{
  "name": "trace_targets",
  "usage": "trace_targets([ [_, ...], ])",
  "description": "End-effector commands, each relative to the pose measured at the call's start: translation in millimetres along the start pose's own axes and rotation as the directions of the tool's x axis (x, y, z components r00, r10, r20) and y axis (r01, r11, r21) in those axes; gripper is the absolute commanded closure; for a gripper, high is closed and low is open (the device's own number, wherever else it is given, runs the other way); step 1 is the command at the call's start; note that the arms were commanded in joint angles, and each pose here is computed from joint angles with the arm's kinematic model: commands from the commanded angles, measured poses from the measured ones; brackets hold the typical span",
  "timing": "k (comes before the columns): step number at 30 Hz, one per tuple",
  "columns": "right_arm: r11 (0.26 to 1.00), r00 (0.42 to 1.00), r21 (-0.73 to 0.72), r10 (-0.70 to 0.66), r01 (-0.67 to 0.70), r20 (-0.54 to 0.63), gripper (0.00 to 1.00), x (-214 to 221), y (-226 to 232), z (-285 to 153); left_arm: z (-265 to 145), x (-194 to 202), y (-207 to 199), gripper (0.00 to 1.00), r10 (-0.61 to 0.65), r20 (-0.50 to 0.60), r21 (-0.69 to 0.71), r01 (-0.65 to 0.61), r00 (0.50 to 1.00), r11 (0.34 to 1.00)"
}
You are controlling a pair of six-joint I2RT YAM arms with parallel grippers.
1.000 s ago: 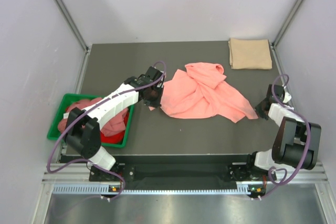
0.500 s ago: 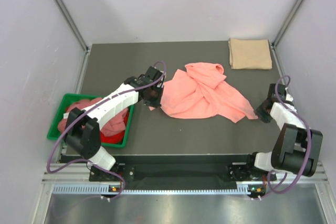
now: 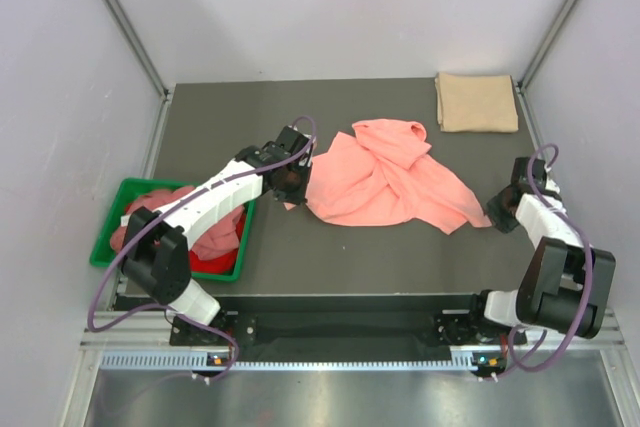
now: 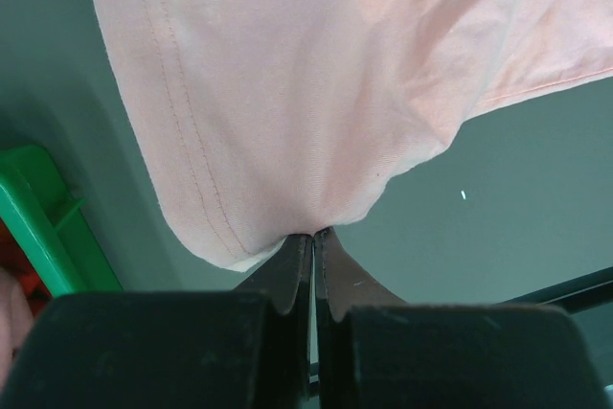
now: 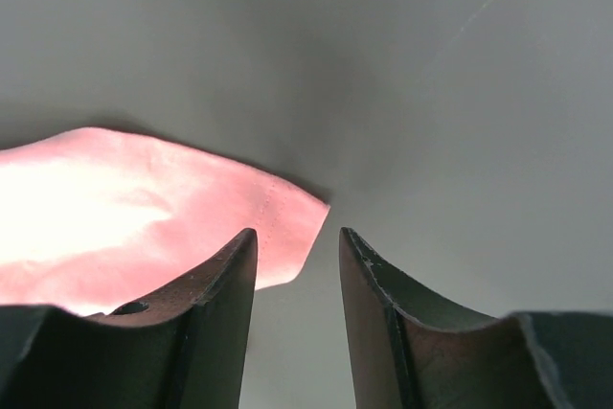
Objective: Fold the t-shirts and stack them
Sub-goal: Flatten the tshirt out
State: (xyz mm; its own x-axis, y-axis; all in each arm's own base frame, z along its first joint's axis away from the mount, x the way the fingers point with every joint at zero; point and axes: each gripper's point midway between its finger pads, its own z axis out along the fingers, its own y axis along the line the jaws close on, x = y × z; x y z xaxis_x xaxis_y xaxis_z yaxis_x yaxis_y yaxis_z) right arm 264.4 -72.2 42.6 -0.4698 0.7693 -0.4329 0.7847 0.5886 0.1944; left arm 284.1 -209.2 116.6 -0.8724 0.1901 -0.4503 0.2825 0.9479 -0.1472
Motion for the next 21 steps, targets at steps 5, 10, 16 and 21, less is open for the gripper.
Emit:
trace_targets([
  [5,0.999,0.998,0.007,0.034,-0.034,-0.055,0.6,11.3,5.3,20.6,-11.7,-12.7,-3.7,1.0,0.013,0.074,0.022,-0.014,0.997,1.0],
  [10,0.999,0.997,0.031,0.029,-0.027,-0.074,0.6,16.7,3.1,32.2,-11.9,-13.3,-2.4,1.0,0.015,0.077,0.012,-0.016,0.997,1.0],
  [16,0.998,0.997,0.063,0.014,-0.009,-0.075,0.8,21.9,-4.3,40.1,-11.6,-13.6,-1.6,1.0,0.017,0.076,0.007,-0.018,0.997,1.0],
  [21,1.0,0.999,0.025,-0.009,0.01,-0.047,1.0,18.2,-0.2,37.0,-11.5,-15.3,-2.0,1.0,0.015,0.08,0.006,-0.016,0.997,1.0],
])
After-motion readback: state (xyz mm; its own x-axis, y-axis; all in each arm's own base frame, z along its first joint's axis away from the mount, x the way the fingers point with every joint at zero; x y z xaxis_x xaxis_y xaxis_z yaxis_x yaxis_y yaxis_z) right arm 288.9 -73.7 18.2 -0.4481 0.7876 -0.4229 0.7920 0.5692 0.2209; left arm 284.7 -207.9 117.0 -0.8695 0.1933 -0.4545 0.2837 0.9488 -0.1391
